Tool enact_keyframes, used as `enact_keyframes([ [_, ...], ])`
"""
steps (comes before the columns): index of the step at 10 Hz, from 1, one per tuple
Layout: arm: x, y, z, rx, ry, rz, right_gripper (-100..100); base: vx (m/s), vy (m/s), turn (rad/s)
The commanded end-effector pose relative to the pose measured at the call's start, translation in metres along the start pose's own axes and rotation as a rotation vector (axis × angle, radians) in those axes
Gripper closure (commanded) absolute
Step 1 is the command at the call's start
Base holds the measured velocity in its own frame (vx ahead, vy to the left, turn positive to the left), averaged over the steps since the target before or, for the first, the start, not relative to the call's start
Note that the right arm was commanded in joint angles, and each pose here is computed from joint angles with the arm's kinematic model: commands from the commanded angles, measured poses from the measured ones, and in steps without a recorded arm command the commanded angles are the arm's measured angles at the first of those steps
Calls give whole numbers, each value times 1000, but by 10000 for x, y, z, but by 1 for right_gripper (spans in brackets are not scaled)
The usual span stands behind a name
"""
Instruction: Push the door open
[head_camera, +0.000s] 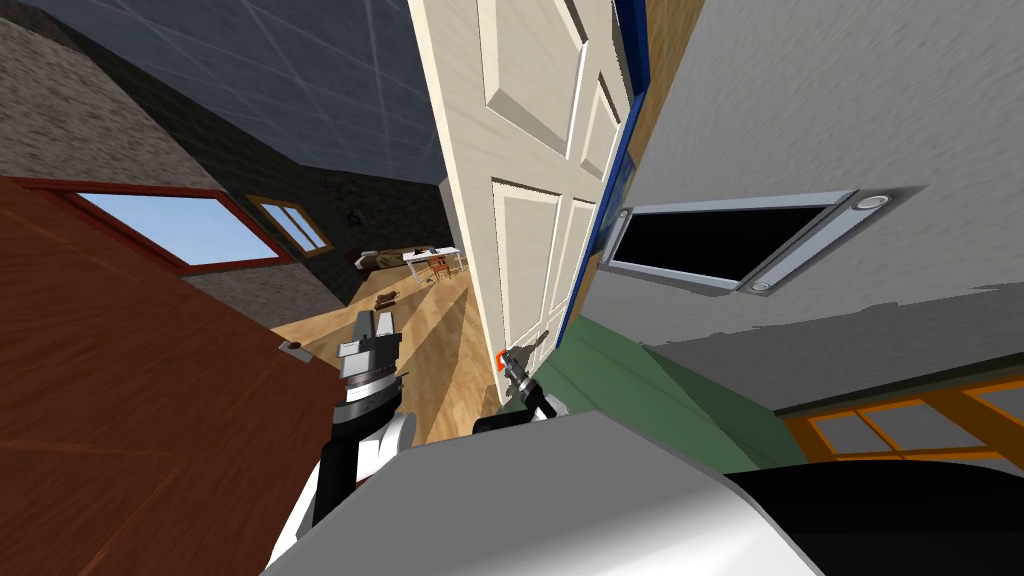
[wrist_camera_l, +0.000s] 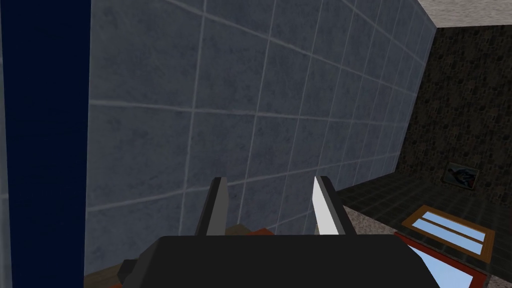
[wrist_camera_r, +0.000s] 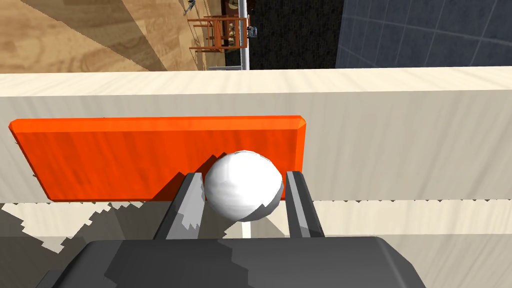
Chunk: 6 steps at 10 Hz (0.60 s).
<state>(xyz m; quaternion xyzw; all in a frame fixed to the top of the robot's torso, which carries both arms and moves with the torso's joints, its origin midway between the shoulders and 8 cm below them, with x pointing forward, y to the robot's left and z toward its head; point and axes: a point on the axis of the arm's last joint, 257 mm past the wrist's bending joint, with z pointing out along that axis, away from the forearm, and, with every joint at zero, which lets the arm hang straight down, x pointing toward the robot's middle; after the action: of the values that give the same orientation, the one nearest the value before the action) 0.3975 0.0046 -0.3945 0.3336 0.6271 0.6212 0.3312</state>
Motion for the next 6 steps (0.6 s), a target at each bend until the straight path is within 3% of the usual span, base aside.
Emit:
enact_keyframes([
  [1,-89,-11,-13,3,-16,-6,100,66,57,-18],
  [6,-302,-27,-42,7,-56,-16,100,114,125,-32],
])
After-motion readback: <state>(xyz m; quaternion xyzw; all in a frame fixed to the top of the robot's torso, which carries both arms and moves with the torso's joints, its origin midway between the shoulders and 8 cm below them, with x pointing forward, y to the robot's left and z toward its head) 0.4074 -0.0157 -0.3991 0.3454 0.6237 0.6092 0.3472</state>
